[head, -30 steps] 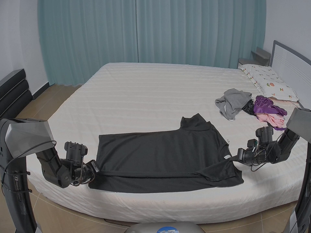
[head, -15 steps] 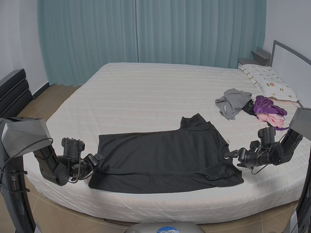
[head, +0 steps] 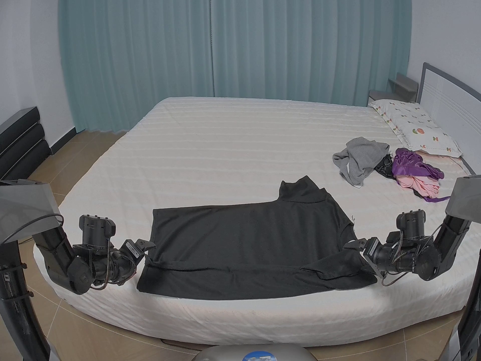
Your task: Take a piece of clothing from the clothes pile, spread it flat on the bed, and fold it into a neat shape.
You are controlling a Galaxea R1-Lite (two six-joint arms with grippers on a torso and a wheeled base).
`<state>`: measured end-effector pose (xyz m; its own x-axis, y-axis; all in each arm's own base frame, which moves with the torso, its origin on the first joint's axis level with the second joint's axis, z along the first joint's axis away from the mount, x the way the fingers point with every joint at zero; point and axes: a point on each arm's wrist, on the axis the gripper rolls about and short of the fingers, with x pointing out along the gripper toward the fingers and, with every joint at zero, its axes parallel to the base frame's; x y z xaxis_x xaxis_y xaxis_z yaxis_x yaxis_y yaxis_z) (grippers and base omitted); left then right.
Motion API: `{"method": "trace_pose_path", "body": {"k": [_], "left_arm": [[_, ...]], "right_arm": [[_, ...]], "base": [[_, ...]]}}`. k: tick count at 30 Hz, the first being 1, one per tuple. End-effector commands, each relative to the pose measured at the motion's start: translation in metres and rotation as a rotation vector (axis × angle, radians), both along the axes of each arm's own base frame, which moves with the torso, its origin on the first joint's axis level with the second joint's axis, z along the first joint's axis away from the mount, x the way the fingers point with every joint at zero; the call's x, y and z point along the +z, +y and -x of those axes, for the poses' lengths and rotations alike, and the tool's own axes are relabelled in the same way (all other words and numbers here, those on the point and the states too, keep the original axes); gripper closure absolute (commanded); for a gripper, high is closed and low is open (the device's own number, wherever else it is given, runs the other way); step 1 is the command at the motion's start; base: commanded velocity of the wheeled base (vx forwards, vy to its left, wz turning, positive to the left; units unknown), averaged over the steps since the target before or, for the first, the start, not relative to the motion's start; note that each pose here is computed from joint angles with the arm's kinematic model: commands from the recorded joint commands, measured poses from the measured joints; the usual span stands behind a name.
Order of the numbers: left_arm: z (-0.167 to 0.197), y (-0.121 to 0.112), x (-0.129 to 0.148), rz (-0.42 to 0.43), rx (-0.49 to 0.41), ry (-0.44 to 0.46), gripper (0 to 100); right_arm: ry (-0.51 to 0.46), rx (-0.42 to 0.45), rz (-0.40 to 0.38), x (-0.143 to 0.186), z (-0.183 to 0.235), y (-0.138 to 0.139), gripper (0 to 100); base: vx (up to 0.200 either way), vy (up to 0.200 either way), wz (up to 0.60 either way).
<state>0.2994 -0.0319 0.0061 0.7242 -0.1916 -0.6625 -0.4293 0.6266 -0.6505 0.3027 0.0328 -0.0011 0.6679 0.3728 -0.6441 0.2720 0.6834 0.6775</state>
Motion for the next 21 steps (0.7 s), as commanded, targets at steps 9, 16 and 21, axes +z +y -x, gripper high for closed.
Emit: {"method": "trace_pose_path", "body": {"k": [9,16,21], "left_arm": [[0.007,0.003,-0.009,0.028,0.003,0.009,0],[0.006,0.003,-0.010,0.023,0.003,0.006,0],[0.006,0.003,-0.010,0.023,0.002,0.006,0]], "right_arm": [[0.057,-0.017,0.059,-0.026,0.007,0.035,0],[0.014,-0.042,0.084,-0.032,0.002,0.040,0],[0.006,-0.053,0.079,-0.030,-0.002,0.039,0]], "base": [[0.000,0.000,0.00],[0.000,0.000,0.00],[0.000,0.000,0.00]]}}
